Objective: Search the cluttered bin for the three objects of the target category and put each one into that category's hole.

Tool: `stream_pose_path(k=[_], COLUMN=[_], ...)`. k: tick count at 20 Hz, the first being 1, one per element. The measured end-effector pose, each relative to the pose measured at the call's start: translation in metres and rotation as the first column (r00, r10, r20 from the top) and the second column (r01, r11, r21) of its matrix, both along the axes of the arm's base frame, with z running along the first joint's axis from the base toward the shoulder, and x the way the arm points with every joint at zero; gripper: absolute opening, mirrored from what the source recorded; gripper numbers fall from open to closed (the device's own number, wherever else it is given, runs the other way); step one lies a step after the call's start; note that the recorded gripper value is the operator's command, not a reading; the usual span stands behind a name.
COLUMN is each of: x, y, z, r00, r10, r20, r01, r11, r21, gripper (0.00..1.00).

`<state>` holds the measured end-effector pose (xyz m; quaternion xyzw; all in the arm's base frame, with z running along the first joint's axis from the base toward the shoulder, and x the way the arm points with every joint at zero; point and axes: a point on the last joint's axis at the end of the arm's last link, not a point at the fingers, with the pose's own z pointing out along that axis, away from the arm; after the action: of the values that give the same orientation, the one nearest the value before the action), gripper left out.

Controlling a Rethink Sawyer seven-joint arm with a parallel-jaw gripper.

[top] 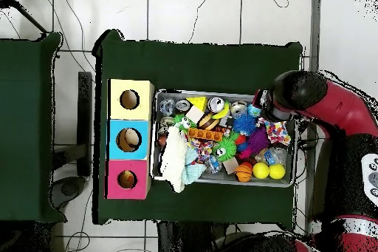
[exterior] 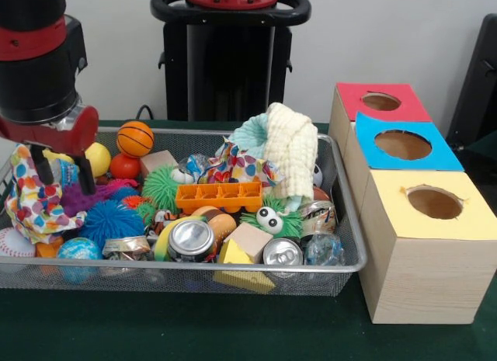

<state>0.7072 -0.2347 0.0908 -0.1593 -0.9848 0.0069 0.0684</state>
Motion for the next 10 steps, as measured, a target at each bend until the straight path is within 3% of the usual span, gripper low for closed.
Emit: stream_pose_path(k=[6,10], x=[0.017,0.031], y=[0.001,-0.001], z=[0.015,0.013], r00=[0.9994,0.9994], r10=[0.028,0.033], r20=[-0.02,-0.013], r01=[-0.028,-0.033], r11=[0.9994,0.9991], r21=[-0.021,-0.028], gripper=[1.0,1.0])
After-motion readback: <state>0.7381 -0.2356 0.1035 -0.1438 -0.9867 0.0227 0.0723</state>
